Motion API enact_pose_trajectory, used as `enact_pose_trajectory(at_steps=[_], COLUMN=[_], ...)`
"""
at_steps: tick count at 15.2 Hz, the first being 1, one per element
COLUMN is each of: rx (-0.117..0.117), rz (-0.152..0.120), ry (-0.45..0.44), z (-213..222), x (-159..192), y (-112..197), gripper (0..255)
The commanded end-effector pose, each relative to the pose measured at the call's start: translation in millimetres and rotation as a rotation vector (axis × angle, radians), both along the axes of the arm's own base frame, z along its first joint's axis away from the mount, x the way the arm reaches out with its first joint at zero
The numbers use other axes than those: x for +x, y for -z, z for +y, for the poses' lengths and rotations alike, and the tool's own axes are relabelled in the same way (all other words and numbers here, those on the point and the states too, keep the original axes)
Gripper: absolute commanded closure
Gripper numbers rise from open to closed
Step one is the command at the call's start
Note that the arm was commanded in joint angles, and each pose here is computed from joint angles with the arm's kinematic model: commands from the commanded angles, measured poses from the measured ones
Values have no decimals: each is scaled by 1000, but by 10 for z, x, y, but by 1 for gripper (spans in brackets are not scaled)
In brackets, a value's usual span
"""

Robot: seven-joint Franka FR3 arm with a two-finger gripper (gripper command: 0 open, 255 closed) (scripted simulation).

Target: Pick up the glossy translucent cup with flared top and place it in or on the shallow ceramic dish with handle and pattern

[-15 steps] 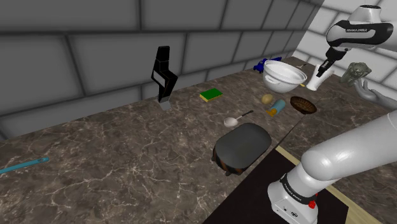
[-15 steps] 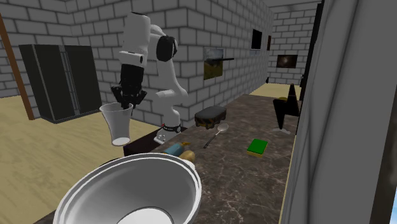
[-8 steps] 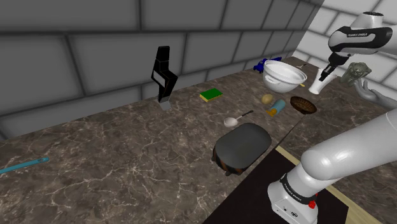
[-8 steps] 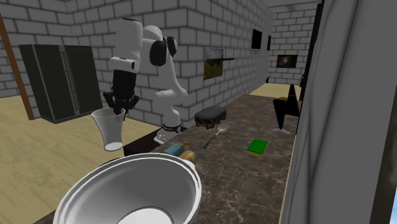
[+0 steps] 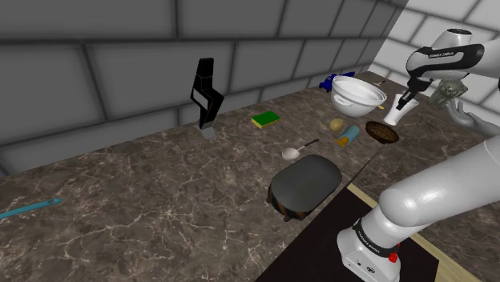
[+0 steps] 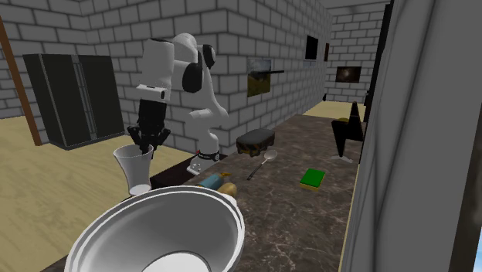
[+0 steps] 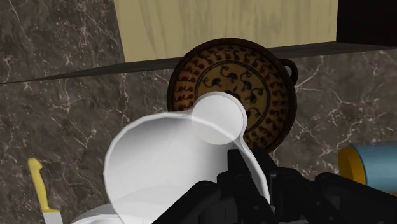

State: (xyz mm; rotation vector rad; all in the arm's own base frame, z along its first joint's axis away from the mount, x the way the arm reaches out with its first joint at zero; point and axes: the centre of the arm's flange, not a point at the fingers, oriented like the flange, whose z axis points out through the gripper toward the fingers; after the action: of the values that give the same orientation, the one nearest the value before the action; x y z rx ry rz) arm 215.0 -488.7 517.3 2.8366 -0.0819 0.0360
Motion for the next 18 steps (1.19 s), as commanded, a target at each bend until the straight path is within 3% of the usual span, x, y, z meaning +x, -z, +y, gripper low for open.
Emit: enact_pose_trajectory(at_steps=[1,8,16,17,18], rx=[-1,-1,-1,-1,-1], rz=[-1,-1,-1,-1,-1], ry=[0,0,0,0,0], z=[-2,-2,-2,-2,-2], x=[7,7,7,7,7], y=[106,494,494,494,494], gripper=[255,255,255,0,0])
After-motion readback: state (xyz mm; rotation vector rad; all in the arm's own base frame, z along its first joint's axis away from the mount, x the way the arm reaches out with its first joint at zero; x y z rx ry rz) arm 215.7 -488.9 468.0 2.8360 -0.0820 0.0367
